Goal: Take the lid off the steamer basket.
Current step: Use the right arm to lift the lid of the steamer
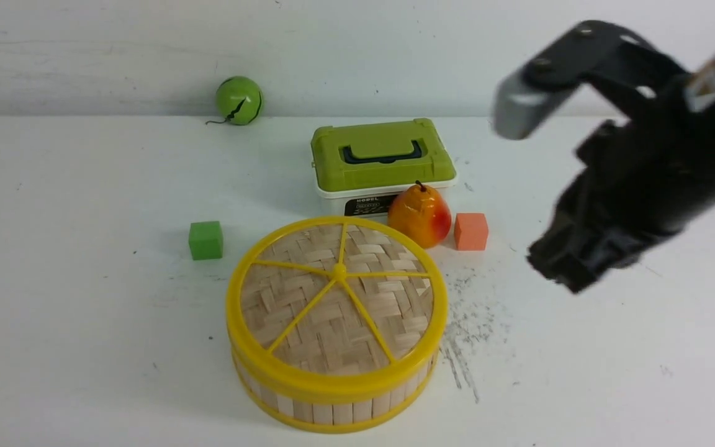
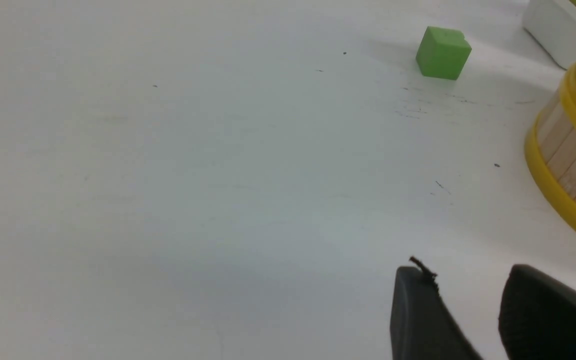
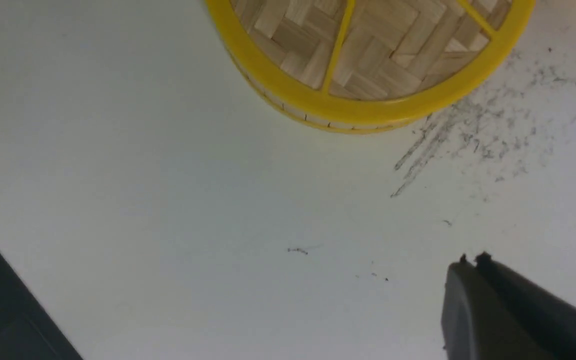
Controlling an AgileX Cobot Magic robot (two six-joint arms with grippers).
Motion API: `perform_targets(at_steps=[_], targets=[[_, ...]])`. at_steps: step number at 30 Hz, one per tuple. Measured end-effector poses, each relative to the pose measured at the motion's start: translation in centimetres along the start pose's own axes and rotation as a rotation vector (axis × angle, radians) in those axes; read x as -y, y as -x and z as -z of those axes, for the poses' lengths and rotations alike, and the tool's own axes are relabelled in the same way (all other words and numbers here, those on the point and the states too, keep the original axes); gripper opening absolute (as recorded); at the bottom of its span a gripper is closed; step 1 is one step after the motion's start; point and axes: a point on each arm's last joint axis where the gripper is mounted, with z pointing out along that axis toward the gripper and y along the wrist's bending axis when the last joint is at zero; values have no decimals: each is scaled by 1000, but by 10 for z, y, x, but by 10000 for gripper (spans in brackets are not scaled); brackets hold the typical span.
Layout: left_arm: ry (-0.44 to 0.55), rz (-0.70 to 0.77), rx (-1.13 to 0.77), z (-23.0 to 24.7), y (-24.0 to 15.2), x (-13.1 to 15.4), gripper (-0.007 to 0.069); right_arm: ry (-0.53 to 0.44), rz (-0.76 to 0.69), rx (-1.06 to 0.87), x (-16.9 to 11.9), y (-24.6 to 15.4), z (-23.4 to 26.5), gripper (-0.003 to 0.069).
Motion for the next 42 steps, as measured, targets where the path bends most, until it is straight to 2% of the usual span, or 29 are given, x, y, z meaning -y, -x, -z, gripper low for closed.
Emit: perform_targets(at_steps=[3, 7, 10, 12, 13, 15, 18, 24, 31, 32, 36, 37, 38, 42], targets=[[0, 0, 0, 0, 0, 0, 239, 4, 18, -23, -4, 29, -25, 20], [0, 0, 0, 0, 0, 0, 239, 23, 34, -48, -6, 54, -57, 93], [0, 0, 1, 0, 0, 0, 239, 37, 24, -61, -4, 75, -86, 246], [0, 0, 1, 0, 0, 0, 239, 40, 8, -76, -1, 82, -103, 321], [0, 0, 1, 0, 0, 0, 239, 39, 7, -71, -1, 83, -102, 328], [0, 0, 1, 0, 0, 0, 239, 35, -11, -88, 3, 90, -122, 401], [0, 0, 1, 0, 0, 0, 239, 36, -24, -97, 6, 96, -141, 435], [-1, 0, 3, 0, 0, 0, 239, 18, -47, -82, 12, 100, -170, 410], [-1, 0, 4, 0, 0, 0, 239, 7, -76, -56, 15, 103, -189, 293], [-1, 0, 4, 0, 0, 0, 239, 7, -76, -57, 15, 103, -190, 293], [-1, 1, 3, 0, 0, 0, 239, 17, -84, -70, 15, 102, -194, 174], [-1, 1, 3, 0, 0, 0, 239, 17, -84, -70, 15, 102, -194, 167], [-1, 1, 3, 0, 0, 0, 239, 16, -84, -68, 15, 102, -194, 109], [-1, 1, 4, 0, 0, 0, 239, 14, -82, -63, 14, 103, -186, 104]])
